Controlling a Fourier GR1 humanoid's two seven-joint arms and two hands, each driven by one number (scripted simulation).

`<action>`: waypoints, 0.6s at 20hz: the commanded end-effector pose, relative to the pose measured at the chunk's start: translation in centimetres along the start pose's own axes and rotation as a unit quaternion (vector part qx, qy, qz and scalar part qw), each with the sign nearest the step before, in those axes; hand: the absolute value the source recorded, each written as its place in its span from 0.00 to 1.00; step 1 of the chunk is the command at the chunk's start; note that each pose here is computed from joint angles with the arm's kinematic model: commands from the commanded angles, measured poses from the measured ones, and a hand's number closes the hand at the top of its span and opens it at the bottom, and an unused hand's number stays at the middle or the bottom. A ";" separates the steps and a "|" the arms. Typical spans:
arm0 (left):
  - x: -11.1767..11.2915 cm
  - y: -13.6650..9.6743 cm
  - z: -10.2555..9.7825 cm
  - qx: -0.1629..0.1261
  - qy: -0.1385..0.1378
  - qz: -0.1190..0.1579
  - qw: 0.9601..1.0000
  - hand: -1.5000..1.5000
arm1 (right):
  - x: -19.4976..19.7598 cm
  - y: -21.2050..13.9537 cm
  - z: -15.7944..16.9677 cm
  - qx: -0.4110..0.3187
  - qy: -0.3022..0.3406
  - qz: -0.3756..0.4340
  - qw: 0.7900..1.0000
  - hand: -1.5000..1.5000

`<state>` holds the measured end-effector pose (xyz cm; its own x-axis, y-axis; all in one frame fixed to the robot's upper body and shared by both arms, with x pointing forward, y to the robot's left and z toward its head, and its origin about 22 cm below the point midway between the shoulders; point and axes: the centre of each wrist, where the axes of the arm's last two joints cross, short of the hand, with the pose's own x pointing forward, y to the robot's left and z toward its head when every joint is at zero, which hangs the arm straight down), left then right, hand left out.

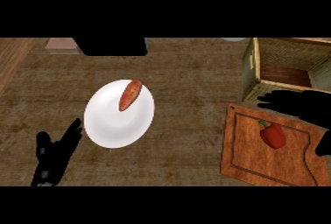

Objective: Pick the bell pepper from the cutting board and place it in the basket

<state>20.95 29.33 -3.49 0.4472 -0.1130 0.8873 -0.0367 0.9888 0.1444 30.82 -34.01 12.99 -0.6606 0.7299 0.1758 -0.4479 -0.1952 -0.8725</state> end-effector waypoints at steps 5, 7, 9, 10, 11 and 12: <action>-2.1 -0.7 1.0 -0.002 0.043 0.005 0.999 0.50 | -0.7 3.7 -1.5 -0.002 -0.009 -0.014 1.000 0.00; -2.2 -0.9 0.5 0.009 0.044 -0.001 0.999 0.50 | 0.7 2.6 -2.3 -0.001 -0.014 -0.004 1.000 0.00; -2.2 0.7 1.1 0.008 0.048 0.002 0.999 0.50 | -1.1 3.5 -2.1 -0.006 -0.013 -0.010 1.000 0.00; -2.3 0.9 0.9 0.003 0.055 -0.006 0.998 0.50 | -0.3 3.7 -2.2 0.000 -0.017 -0.002 1.000 0.00; -2.9 -1.4 0.6 0.008 0.054 0.001 0.999 0.50 | 0.2 3.2 -2.2 0.002 -0.015 0.002 1.000 0.00; -0.9 -0.1 -0.1 0.012 0.050 0.001 0.999 0.50 | 0.1 3.9 -5.1 0.013 0.002 0.008 1.000 0.00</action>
<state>20.77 29.35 -3.35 0.4502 -0.1159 0.8854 -0.0448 0.9874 0.1520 31.15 -33.17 8.97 -0.6690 0.7192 0.1877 -0.4531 -0.1944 -0.8700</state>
